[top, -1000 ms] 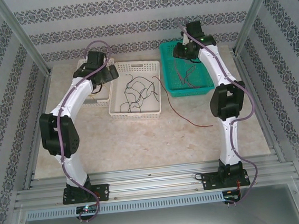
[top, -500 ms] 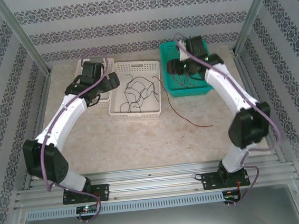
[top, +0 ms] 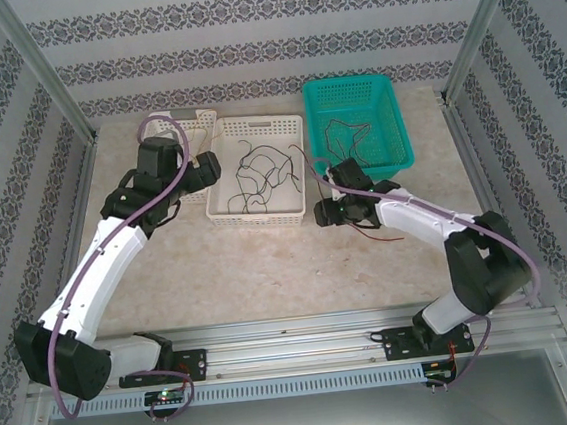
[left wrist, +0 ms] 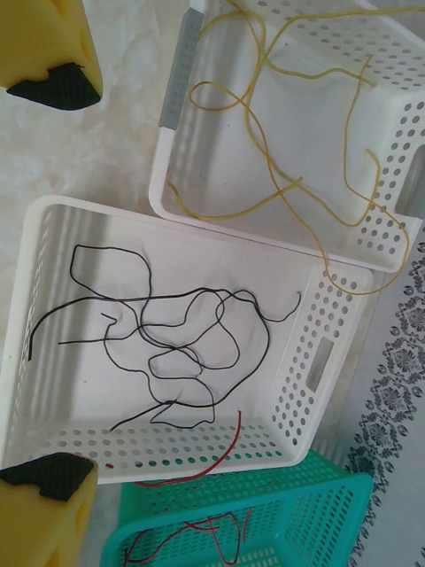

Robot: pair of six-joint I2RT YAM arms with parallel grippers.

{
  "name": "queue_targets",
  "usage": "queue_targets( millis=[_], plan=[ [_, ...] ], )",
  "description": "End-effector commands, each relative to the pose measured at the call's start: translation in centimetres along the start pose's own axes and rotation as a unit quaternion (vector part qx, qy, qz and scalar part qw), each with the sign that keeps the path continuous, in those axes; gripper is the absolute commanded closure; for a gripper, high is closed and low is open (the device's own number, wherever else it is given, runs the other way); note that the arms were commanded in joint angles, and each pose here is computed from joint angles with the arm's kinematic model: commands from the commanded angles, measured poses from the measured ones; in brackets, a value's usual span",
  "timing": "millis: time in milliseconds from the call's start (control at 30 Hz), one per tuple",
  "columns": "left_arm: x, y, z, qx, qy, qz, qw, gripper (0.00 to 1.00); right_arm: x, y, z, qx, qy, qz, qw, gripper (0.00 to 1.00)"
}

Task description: Untangle the cables

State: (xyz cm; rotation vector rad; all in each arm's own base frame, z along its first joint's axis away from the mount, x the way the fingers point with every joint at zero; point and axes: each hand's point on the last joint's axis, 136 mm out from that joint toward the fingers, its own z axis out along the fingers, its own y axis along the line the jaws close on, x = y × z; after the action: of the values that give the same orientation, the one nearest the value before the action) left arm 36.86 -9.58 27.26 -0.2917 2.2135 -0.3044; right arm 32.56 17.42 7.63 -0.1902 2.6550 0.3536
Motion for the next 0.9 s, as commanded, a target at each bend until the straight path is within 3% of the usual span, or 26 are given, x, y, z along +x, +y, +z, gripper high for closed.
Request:
queue_targets(
  millis=[0, 367, 867],
  plan=[
    [-0.3, -0.2, -0.3, -0.001, -0.020, 0.017, 1.000, 0.00, -1.2, -1.6, 1.0, 0.056, -0.030, 0.004, 0.998, 0.45],
    [-0.3, 0.5, -0.6, -0.013, -0.041, 0.027, 0.999, 0.00, -1.5, -3.7, 5.2, 0.123, 0.006, -0.009, 0.992, 0.47],
    [-0.4, 0.7, -0.7, -0.018, -0.045, 0.030, 0.998, 0.00, 0.4, -3.9, 7.3, 0.084, 0.039, 0.015, 0.996, 0.85]
  ],
)
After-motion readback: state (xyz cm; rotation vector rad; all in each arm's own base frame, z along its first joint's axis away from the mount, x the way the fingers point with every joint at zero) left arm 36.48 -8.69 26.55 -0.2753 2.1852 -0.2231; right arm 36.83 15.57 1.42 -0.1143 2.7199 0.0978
